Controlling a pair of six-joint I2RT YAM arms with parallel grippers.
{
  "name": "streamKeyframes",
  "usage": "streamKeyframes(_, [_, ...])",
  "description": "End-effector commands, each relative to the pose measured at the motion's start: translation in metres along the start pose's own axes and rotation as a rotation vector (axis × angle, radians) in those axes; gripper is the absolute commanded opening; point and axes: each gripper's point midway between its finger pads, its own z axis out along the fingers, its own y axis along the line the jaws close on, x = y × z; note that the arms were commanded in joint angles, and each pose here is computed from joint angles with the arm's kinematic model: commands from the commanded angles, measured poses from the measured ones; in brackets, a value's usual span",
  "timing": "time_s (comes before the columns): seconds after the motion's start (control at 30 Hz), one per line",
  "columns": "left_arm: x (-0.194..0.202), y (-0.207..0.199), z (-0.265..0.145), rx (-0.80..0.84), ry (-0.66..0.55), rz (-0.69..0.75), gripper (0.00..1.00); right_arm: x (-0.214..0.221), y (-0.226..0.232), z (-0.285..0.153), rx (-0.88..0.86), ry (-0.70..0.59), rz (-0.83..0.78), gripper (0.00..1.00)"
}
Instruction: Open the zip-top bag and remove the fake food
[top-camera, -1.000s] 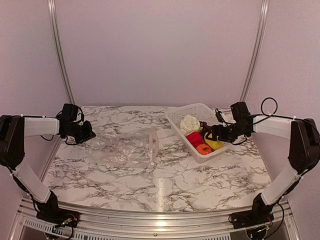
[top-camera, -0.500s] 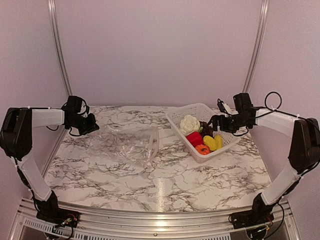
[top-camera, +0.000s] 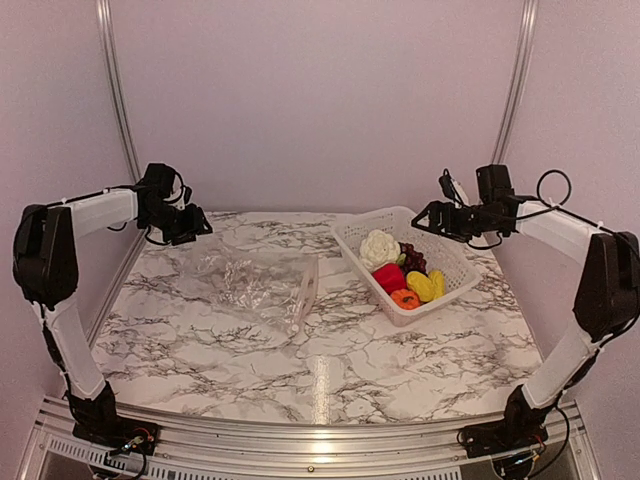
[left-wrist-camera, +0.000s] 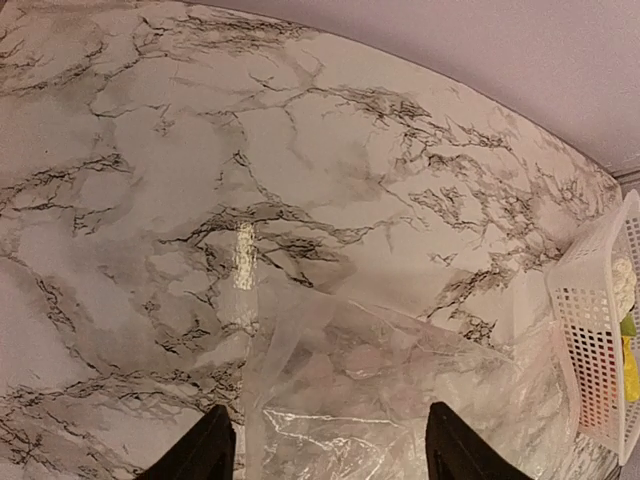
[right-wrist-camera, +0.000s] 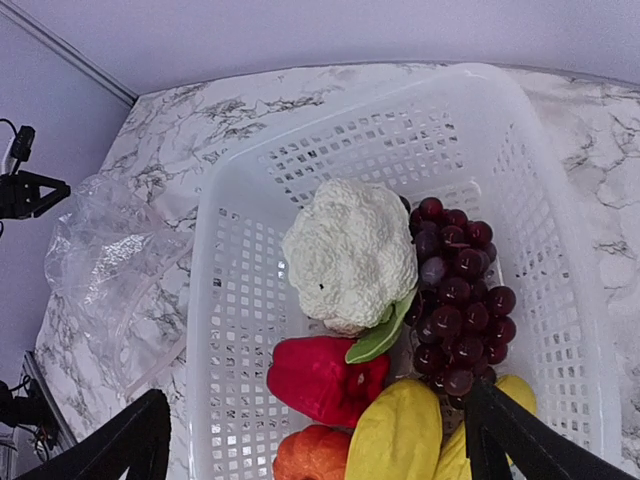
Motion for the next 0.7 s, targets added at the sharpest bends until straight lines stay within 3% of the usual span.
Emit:
streamKeyframes(0.0, [-0.023, -0.012, -0.032, -0.059, -0.023, 0.057, 0.9, -0.025, 0.027, -0.007, -0.135, -0.048, -0.011, 0.99])
streamKeyframes(0.07, [-0.04, -0.027, -0.051, -0.054, -0.07, 0.078, 0.99, -0.034, 0.038, -0.012, -0.174, -0.069, -0.022, 0.99])
streamKeyframes(0.3, [-0.069, -0.066, -0.116, -0.038, -0.208, 0.094, 0.99, -0.07, 0.087, -0.037, -0.234, -0.186, -0.1, 0.99])
streamKeyframes(0.47, [-0.038, -0.081, -0.144, -0.071, -0.248, 0.129, 0.99, -0.064, 0.128, -0.044, -0.281, -0.24, -0.154, 0.99])
streamKeyframes(0.67, [0.027, -0.085, -0.147, -0.019, -0.26, 0.117, 0.99, -0.01, 0.153, -0.035, -0.347, -0.218, -0.151, 0.99])
